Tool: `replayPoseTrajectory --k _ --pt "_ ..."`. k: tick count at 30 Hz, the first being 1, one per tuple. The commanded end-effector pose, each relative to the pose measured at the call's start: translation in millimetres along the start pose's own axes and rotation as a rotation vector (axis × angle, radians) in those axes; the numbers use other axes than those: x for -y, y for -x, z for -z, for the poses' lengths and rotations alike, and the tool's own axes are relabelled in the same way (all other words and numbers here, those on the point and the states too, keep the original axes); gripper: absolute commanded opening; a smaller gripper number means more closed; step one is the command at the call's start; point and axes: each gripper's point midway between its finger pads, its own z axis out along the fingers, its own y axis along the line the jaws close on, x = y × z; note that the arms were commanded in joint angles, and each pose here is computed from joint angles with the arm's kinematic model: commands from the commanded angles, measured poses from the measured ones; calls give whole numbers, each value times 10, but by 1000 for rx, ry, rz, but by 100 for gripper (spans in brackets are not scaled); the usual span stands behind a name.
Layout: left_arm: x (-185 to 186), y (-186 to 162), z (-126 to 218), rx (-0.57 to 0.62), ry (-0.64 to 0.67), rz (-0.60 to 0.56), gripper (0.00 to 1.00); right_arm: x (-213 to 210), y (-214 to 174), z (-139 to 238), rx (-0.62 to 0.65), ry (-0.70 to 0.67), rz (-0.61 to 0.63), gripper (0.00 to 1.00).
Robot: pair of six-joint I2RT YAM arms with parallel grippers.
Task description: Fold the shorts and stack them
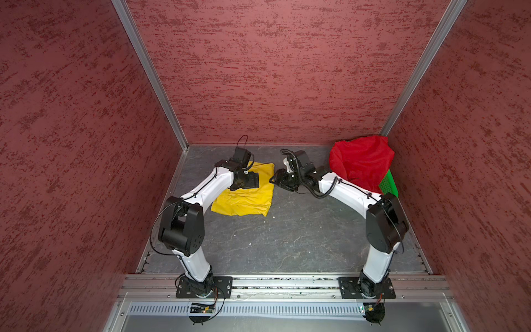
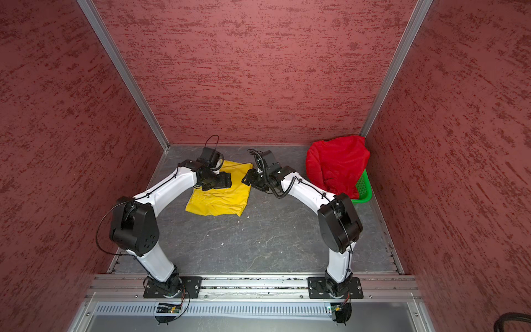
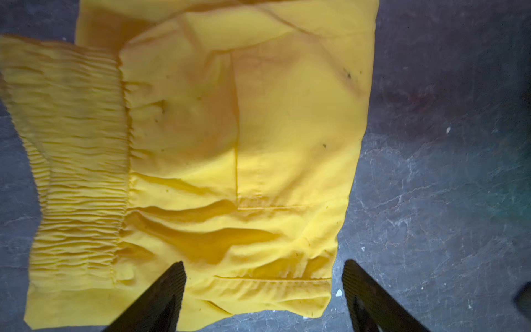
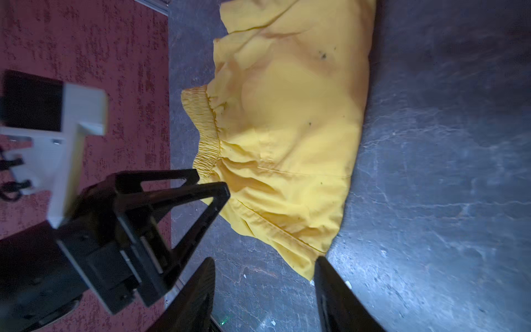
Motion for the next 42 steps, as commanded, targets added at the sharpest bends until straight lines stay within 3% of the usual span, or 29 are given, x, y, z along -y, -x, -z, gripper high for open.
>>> replayPoseTrajectory --k 1,5,14,16,21,31,36,42 --pt "-349 -256 -317 -120 148 34 89 349 -117 20 -12 -87 -55 57" --pt "-548 -261 -599 -178 182 74 91 440 -198 71 -13 -99 -63 57" --pt "-1086 -21 -885 -205 203 155 91 622 -275 161 23 -118 -109 57" --pt "-1211 79 -918 -198 191 181 87 642 -284 182 26 -123 -110 57" --pt "-1488 413 -938 -162 179 258 88 709 -284 235 30 -148 -118 57" --pt "-1718 960 -1147 -129 159 326 88 731 -215 302 53 -150 -135 57" --pt "-1605 1191 -897 -78 138 313 89 648 -83 470 99 -155 -124 57" --pt "-1150 1505 93 125 92 226 92 721 368 1045 228 -260 -99 57"
